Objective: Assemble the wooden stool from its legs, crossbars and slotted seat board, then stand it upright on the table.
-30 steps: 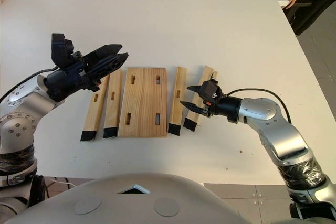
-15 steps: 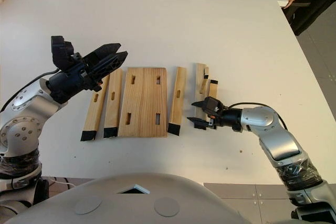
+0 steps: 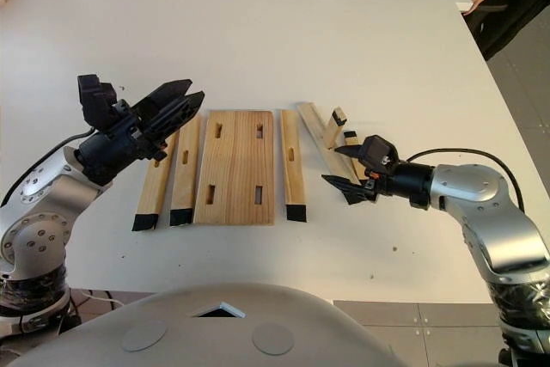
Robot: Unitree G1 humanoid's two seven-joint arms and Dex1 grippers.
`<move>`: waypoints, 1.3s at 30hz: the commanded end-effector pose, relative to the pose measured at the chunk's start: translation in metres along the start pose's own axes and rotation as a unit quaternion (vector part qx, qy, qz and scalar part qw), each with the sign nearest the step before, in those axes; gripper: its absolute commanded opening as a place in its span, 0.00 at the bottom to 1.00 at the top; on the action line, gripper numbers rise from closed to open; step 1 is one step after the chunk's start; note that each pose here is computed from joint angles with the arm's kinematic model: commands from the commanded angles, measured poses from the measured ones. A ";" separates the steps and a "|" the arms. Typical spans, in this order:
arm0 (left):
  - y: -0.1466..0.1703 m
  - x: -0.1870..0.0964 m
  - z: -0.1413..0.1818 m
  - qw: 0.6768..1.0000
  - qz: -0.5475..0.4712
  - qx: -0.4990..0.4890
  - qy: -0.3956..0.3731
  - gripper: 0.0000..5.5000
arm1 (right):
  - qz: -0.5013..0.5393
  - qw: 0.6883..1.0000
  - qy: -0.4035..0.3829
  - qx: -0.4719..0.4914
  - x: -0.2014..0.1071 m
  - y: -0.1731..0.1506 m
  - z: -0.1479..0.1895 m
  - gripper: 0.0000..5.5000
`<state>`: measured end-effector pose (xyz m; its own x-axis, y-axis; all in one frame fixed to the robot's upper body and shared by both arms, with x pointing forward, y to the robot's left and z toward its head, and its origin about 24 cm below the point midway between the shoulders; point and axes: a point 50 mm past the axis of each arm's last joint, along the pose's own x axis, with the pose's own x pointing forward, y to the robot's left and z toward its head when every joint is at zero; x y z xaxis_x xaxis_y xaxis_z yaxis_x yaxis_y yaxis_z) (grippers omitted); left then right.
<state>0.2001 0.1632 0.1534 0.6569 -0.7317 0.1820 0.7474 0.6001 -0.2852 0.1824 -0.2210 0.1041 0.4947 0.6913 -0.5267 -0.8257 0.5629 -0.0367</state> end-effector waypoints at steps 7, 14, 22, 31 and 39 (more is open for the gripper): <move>0.002 -0.001 0.000 1.000 0.022 0.009 -0.007 0.40 | -0.083 0.996 0.008 0.030 0.015 -0.002 -0.020 0.60; 0.002 -0.003 -0.005 1.000 0.031 0.002 0.001 0.40 | -0.111 0.993 0.007 0.050 0.022 -0.001 -0.029 0.60; 0.004 0.000 -0.003 1.000 0.022 0.002 0.008 0.40 | -0.126 0.991 0.010 0.035 0.030 0.001 -0.035 0.60; 0.005 0.001 -0.004 1.000 0.021 0.000 0.009 0.40 | -0.135 0.990 0.017 0.040 0.035 -0.001 -0.045 0.60; 0.007 0.004 -0.004 1.000 0.021 0.003 0.008 0.40 | -0.121 0.991 0.033 0.049 0.041 0.004 -0.057 0.60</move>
<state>0.2056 0.1642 0.1480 0.6931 -0.7020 0.1640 0.7132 0.6348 -0.2973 0.1847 -0.2164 0.0378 0.6632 0.4959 -0.5606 -0.6499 0.7531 -0.1026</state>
